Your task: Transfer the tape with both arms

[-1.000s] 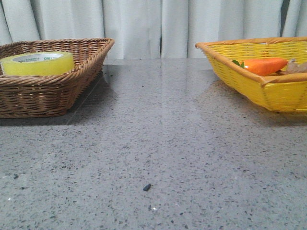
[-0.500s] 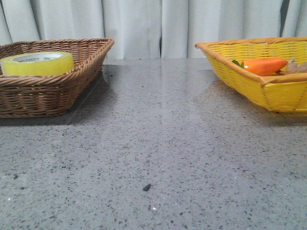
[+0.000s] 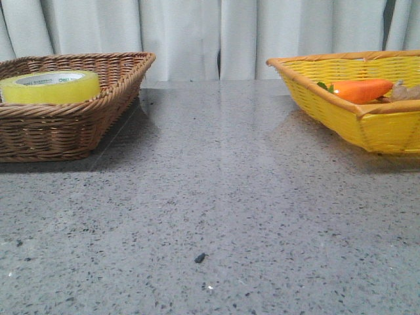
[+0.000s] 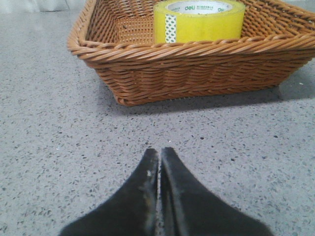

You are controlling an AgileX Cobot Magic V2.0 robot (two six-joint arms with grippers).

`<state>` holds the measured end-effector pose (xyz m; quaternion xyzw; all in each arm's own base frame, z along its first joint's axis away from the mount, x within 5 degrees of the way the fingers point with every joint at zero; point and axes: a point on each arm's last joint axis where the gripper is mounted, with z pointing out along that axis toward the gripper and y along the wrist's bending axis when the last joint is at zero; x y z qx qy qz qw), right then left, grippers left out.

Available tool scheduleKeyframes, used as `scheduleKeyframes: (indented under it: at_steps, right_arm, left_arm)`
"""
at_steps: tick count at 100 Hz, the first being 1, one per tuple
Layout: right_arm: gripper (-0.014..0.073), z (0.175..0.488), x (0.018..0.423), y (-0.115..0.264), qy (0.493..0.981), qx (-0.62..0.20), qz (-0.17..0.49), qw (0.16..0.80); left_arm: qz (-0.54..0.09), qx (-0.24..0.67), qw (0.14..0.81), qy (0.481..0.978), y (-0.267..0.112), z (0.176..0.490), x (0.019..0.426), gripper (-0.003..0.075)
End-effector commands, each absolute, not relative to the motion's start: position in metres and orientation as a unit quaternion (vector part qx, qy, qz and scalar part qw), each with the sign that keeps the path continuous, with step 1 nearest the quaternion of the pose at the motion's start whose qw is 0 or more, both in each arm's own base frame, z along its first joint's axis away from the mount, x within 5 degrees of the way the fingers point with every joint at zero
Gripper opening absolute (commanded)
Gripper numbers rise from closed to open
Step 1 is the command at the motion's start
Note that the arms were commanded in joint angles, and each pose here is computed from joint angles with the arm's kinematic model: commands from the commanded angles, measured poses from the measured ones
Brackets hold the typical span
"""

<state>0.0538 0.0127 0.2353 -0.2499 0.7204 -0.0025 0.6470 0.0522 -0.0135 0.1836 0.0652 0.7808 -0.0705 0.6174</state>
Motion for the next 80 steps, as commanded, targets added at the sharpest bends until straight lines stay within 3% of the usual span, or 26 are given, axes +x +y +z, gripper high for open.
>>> scheduleKeyframes:
  at_steps: [1,24,58,80]
  right_arm:
    - [-0.0066,0.24,0.057,0.018,0.67,-0.238,-0.004,0.703]
    - [-0.0066,0.212,0.063,0.012,0.71,-0.129,0.009,0.693]
    - [-0.0066,0.192,0.055,-0.002,0.723,-0.057,-0.06,0.686]
    - [-0.0066,0.187,0.055,-0.004,0.743,-0.05,-0.066,0.665]
  left_arm:
    - [-0.073,0.055,0.644,0.76,-0.012,0.186,0.052,-0.0021]
    - [-0.073,0.055,0.644,0.76,-0.012,0.186,0.052,-0.0021]
    - [-0.073,0.055,0.644,0.76,-0.012,0.186,0.052,-0.0021]
    - [-0.073,0.055,0.644,0.76,-0.012,0.186,0.052,-0.0021]
